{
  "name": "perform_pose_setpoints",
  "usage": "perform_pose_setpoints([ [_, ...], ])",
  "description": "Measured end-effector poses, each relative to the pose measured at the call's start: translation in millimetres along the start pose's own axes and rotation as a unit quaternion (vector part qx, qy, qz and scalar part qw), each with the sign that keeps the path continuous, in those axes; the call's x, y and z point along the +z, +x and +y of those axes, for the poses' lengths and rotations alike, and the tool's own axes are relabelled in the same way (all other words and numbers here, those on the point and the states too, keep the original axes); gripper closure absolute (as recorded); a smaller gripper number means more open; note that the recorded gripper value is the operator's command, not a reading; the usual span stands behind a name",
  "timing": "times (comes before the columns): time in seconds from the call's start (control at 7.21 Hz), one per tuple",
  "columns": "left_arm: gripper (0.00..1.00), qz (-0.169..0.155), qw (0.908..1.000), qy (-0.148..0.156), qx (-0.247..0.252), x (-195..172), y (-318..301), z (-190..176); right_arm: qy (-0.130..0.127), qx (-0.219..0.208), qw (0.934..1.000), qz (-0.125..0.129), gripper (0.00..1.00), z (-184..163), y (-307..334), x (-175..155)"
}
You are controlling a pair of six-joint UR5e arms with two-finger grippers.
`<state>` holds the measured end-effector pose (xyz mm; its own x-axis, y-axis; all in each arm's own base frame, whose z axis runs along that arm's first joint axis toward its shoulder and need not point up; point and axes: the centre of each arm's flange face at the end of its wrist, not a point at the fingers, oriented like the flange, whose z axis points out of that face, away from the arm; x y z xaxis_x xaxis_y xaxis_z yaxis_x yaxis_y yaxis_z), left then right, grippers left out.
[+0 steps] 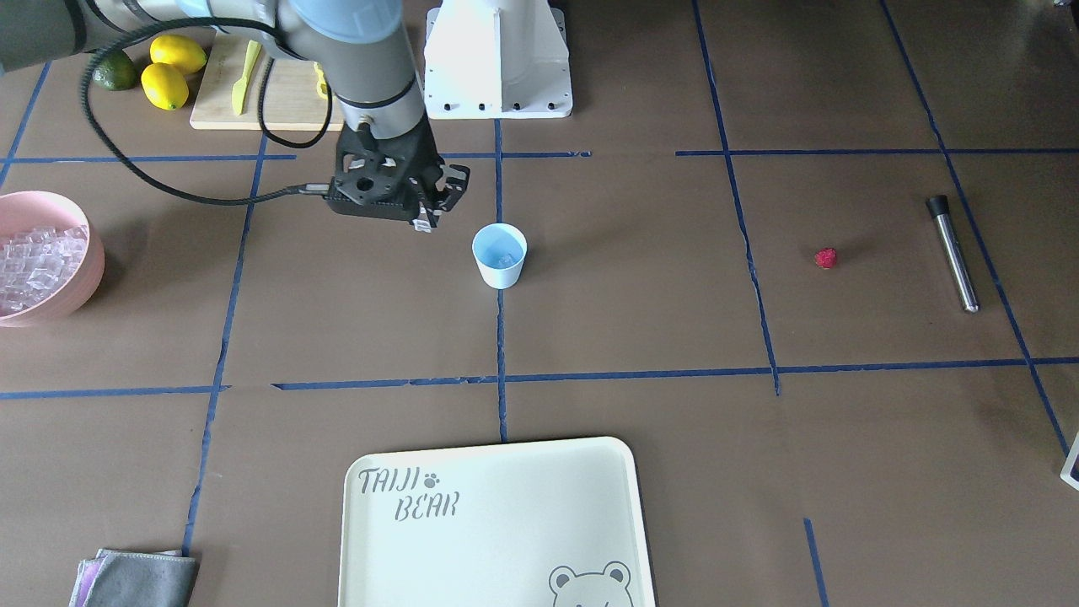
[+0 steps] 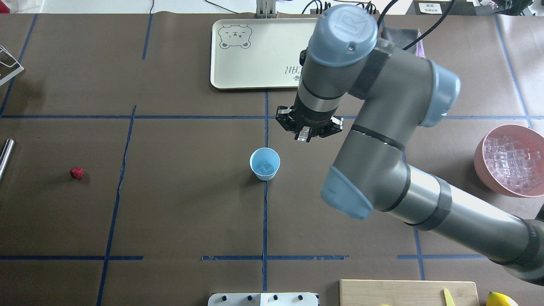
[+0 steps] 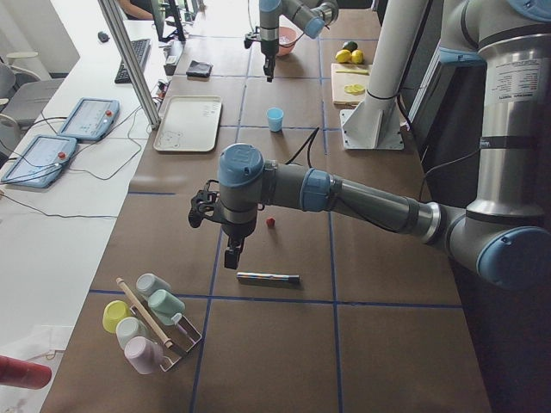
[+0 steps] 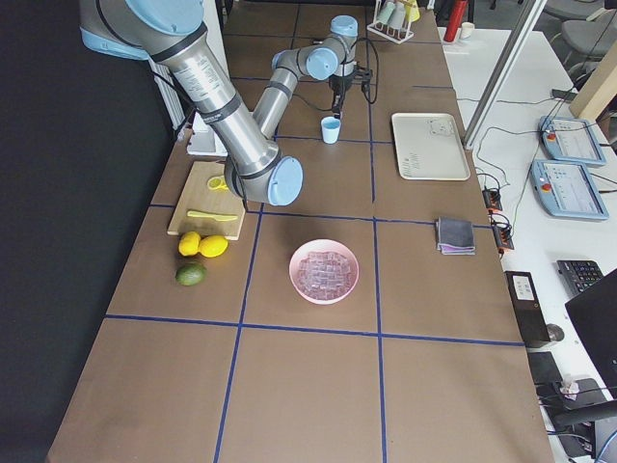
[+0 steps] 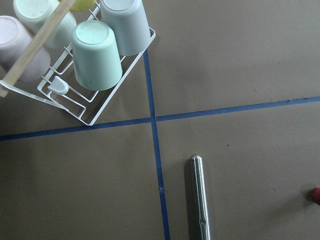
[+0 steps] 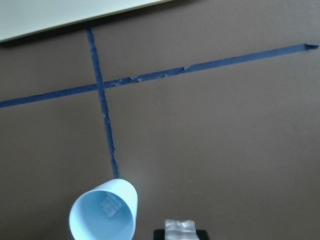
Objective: Mash ice and strawberries in cup
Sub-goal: 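Carry the ice cube with the right gripper over the cup, then lower the right gripper into the cup and release the ice cube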
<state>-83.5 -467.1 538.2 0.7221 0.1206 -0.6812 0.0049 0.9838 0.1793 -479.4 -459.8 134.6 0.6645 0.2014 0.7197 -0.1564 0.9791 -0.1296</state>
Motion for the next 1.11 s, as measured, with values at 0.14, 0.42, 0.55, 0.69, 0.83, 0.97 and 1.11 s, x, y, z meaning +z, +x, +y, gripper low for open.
perform_pose_setpoints([
  [0.14,0.00,0.000,1.0000,0.000,0.000,0,0,0,0.000,0.005,1.0000,0.008,0.98,5,-28,20],
  [0.42,0.00,0.000,1.0000,-0.001,0.000,1,-1,0,-0.003,0.005,0.9997,0.025,0.97,18,-52,47],
  [0.55,0.00,0.000,1.0000,-0.001,-0.001,1,-1,0,-0.003,0.003,0.9994,0.033,0.97,24,-55,58],
  [0.69,0.00,0.000,1.0000,-0.001,-0.001,1,-1,0,-0.003,0.001,0.9993,0.037,0.96,28,-57,64],
  [0.83,0.00,0.000,1.0000,-0.001,0.000,1,-1,0,-0.004,0.000,0.9993,0.038,0.96,32,-60,67],
  [0.97,0.00,0.000,1.0000,-0.001,-0.001,1,-1,0,-0.005,-0.001,0.9993,0.038,0.92,33,-65,69],
  [1.11,0.00,0.000,1.0000,-0.001,-0.001,1,-1,0,-0.006,-0.001,0.9992,0.040,0.81,33,-72,71],
])
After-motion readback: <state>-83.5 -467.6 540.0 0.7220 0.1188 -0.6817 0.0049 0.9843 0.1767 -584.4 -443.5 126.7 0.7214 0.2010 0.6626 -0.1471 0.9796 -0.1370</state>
